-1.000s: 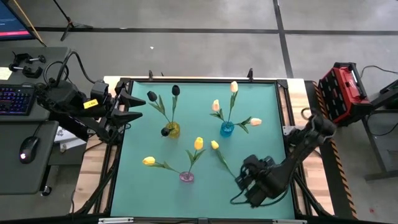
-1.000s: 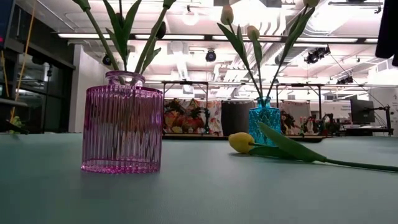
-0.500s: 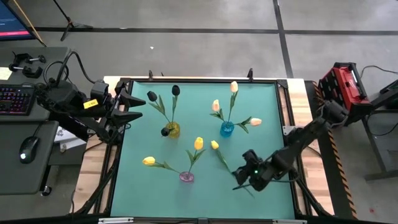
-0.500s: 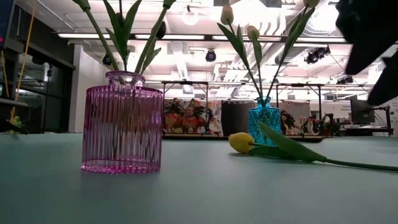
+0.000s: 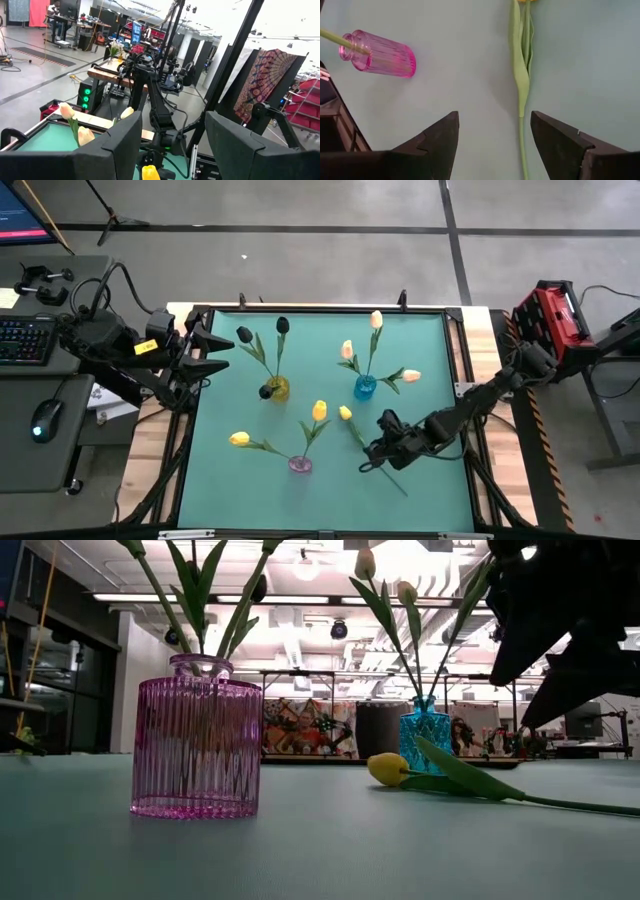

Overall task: Sort flowers into vase by color
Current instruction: Put the yellow tulip flower into the purple vase

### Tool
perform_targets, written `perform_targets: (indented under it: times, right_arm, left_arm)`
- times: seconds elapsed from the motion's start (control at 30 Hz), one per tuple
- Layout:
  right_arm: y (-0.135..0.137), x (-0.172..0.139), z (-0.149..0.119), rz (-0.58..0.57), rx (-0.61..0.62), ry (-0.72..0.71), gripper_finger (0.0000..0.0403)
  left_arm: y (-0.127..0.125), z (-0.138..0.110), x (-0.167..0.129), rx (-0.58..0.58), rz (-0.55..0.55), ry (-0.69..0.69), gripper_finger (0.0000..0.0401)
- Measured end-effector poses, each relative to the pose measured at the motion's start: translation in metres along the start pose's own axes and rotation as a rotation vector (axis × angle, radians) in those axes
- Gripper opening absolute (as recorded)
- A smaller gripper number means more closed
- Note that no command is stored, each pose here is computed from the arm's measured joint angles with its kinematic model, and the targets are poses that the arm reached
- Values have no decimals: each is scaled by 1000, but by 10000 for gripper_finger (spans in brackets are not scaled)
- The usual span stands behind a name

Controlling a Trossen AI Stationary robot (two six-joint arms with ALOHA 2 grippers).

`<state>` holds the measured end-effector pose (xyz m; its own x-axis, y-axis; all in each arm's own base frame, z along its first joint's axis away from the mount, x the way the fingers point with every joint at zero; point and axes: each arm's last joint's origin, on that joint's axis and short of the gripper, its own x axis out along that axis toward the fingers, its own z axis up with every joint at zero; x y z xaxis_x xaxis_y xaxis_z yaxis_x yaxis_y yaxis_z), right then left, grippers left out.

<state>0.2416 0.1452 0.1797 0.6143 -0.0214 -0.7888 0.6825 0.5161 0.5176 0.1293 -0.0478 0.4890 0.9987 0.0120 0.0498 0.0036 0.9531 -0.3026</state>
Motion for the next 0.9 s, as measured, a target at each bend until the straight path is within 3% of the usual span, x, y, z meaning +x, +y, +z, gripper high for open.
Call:
perform_targets:
  times: [0.33, 0.53, 0.77, 0.9]
  right_arm:
    - [0, 1, 2, -2, -31, -1, 236]
    - [0, 1, 1, 2, -153, 31, 236]
    - [-1, 3, 6, 8, -153, 110, 236]
    - [-2, 6, 15, 0, -172, 96, 236]
  left_arm:
    - [1, -2, 0, 26, 5, 20, 204]
    - [0, -9, 4, 36, 19, 77, 204]
    - [-2, -30, 20, 108, 60, 217, 204]
    - [-6, -57, 32, 115, 5, 246, 204]
